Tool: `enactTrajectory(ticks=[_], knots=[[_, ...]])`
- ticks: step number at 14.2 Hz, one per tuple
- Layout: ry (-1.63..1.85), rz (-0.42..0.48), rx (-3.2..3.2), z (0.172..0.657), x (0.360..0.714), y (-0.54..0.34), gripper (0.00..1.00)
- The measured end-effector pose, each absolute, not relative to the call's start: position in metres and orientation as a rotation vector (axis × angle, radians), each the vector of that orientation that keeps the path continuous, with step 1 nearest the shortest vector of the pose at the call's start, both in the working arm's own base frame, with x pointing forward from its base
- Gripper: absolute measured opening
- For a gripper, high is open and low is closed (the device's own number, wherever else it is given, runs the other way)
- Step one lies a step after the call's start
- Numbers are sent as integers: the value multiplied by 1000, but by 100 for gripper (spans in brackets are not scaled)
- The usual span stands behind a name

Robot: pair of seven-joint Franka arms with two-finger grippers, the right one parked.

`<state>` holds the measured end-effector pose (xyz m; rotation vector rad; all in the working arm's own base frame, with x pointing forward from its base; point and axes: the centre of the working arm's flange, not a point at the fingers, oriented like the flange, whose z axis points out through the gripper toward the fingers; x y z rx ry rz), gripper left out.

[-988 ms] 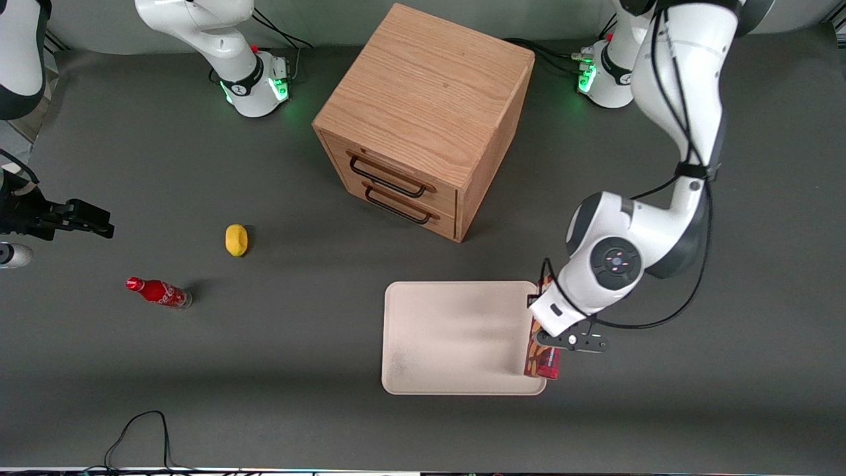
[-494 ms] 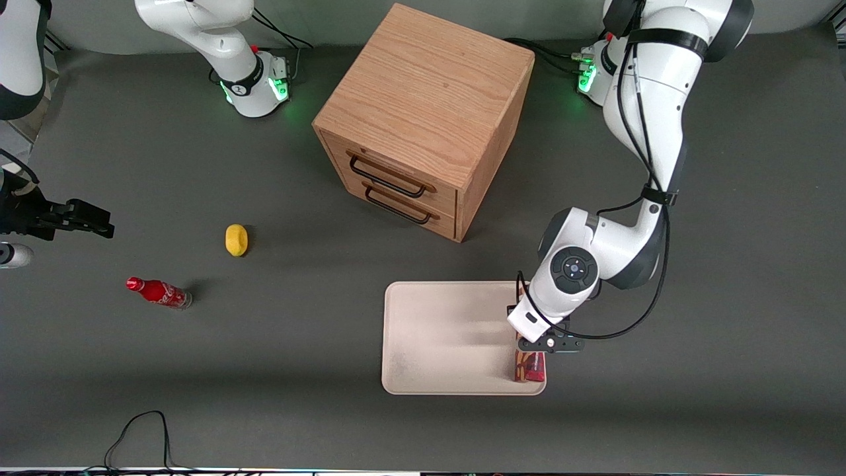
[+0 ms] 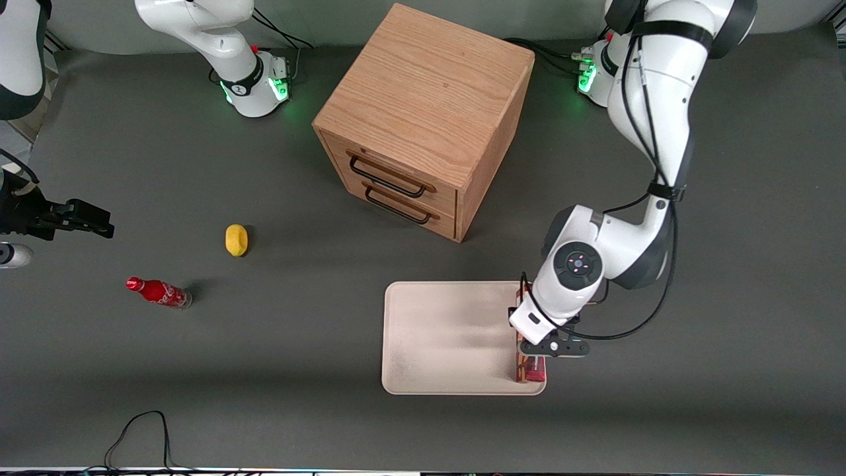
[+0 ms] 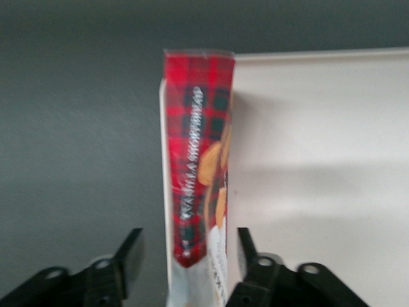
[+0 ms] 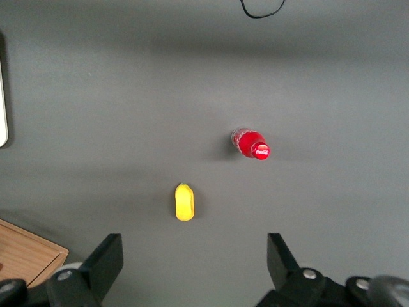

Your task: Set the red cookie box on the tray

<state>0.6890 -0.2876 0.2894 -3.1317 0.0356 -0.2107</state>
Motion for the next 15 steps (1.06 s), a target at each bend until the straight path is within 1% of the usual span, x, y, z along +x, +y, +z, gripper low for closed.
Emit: enactTrajectory(ticks=[1,2,3,4,6,10,12,15], knots=[[16,-242,-3133,310,693,-275,87],[-10,-272,-3133,333,695,-259,97],[-41,-288,-3130,359,694,-240,100],[-77,-276,-3122,386,689,-220,100],[-128,-200,-3098,435,672,-179,100],[-107,-64,-3085,524,615,-90,100],[-89,-20,-3120,551,581,-52,100],[-64,3,-3137,570,545,-18,100]])
